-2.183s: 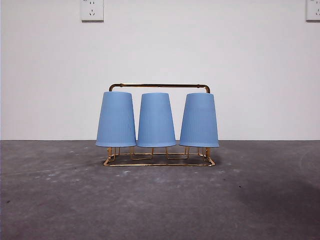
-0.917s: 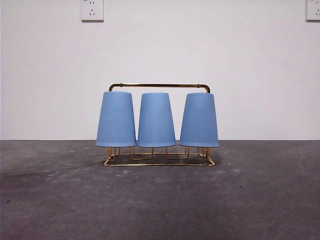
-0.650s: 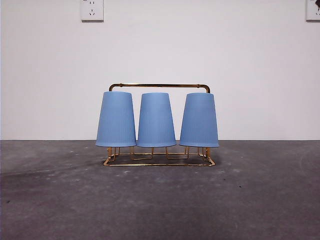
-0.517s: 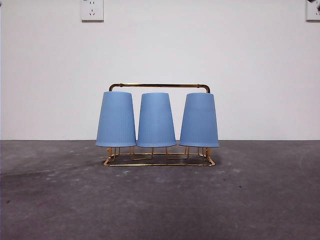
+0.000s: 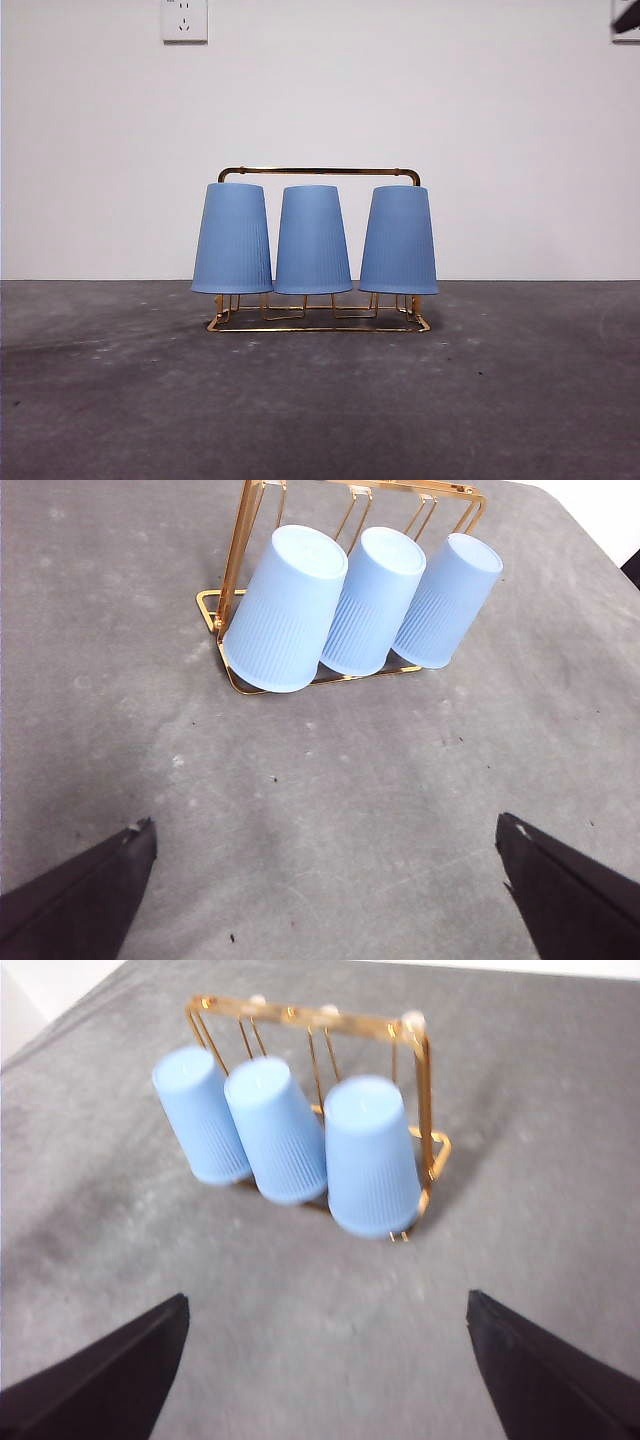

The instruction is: The left arm pick up the left cup on cup holder and place it on desk, then the right arm insert the right cup into the first cup, and then the left arm insert the mid cup into the first cup

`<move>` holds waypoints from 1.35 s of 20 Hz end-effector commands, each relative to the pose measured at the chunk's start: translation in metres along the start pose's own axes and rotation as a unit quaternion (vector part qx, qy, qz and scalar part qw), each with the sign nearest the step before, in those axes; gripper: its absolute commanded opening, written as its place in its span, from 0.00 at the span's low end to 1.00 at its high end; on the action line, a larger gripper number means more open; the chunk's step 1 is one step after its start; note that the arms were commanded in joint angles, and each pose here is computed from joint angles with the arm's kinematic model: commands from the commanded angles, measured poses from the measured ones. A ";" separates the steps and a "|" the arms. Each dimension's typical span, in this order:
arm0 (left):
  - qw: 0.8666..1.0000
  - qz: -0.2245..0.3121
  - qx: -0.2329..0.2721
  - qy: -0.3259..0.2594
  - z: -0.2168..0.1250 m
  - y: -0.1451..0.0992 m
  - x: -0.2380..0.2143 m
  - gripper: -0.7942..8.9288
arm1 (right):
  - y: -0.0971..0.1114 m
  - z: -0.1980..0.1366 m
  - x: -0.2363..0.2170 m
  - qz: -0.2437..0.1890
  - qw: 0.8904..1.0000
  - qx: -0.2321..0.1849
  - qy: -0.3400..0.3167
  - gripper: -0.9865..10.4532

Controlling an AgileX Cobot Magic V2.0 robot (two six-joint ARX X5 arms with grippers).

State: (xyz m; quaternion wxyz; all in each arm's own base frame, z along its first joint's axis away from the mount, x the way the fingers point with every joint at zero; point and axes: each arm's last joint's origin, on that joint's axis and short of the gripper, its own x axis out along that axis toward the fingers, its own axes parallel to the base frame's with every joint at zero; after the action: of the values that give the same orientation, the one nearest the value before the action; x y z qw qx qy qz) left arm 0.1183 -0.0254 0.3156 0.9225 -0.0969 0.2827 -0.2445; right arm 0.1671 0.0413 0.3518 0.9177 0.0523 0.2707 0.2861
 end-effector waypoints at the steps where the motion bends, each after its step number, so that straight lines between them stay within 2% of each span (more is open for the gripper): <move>1: 1.000 -0.005 0.014 -0.011 0.006 -0.003 -0.003 0.64 | -0.001 0.023 0.017 0.011 1.000 -0.002 -0.001 0.49; 6: 1.000 -0.005 0.014 -0.011 0.006 -0.003 -0.003 0.64 | -0.005 0.060 0.071 0.023 1.000 -0.017 0.013 0.51; 10: 1.000 -0.005 0.014 -0.011 0.006 -0.003 -0.003 0.64 | -0.010 0.070 0.119 0.014 0.999 -0.023 0.026 0.51; 18: 1.000 -0.005 0.013 -0.009 0.005 -0.003 -0.003 0.64 | -0.023 0.051 0.196 -0.008 0.998 -0.026 0.057 0.51; 27: 1.000 -0.004 0.010 -0.001 0.004 -0.002 -0.003 0.64 | -0.035 0.031 0.239 -0.029 0.997 -0.019 0.076 0.52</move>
State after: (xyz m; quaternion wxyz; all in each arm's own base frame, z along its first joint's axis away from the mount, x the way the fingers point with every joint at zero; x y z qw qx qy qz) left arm 0.1174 -0.0253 0.3140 0.9197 -0.0983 0.2921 -0.2432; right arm 0.3606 0.1419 0.2559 0.9012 0.0020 0.3420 0.2661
